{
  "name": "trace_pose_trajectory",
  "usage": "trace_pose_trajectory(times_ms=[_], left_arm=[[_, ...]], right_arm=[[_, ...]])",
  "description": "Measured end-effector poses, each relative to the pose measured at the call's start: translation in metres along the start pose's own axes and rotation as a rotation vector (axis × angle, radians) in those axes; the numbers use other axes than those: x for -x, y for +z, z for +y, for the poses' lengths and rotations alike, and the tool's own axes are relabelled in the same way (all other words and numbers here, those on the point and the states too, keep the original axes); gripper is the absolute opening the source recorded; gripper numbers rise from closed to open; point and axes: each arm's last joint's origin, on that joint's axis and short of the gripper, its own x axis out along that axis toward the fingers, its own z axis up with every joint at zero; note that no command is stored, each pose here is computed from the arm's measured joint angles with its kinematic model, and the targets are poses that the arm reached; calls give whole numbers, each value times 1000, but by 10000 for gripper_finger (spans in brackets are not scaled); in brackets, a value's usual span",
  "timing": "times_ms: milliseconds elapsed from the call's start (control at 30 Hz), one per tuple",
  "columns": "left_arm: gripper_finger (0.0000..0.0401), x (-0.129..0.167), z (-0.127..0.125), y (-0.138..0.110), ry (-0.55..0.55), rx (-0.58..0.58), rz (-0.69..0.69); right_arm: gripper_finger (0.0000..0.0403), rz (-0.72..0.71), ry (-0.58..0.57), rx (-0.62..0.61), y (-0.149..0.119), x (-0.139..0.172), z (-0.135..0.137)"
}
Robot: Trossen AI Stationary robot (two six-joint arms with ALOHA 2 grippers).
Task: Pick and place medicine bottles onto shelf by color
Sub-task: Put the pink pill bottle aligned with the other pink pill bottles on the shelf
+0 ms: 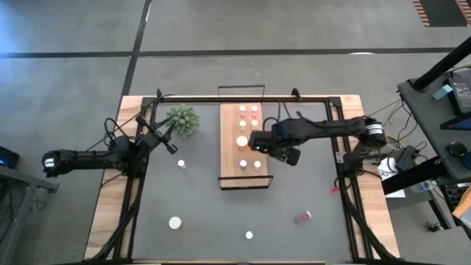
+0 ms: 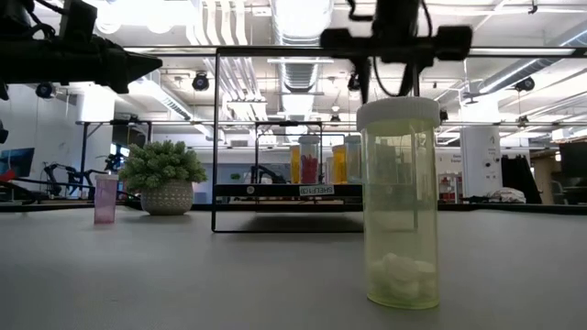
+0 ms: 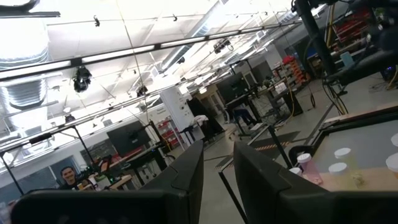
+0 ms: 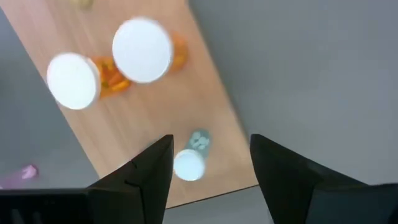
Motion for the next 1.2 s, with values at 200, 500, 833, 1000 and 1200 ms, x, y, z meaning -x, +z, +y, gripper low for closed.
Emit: trace_pose_trajectory(times_ms=[200,500,833,1000,1200], left_arm=[[72,0,0,0,-1,0,0],[72,0,0,0,0,0,0],[72,0,0,0,0,0,0],[72,0,0,0,-1,0,0],[72,0,0,0,0,0,0]], right_arm=[[203,-47,-28,13,13,34,-26],[203,-83,-129,23,-3,61,-78],[203,-59,-170,-120,-32,44,-144],[203,-8,-146,-200,-50,28,-165],[203,90,-98,-181,-69,8,-176]])
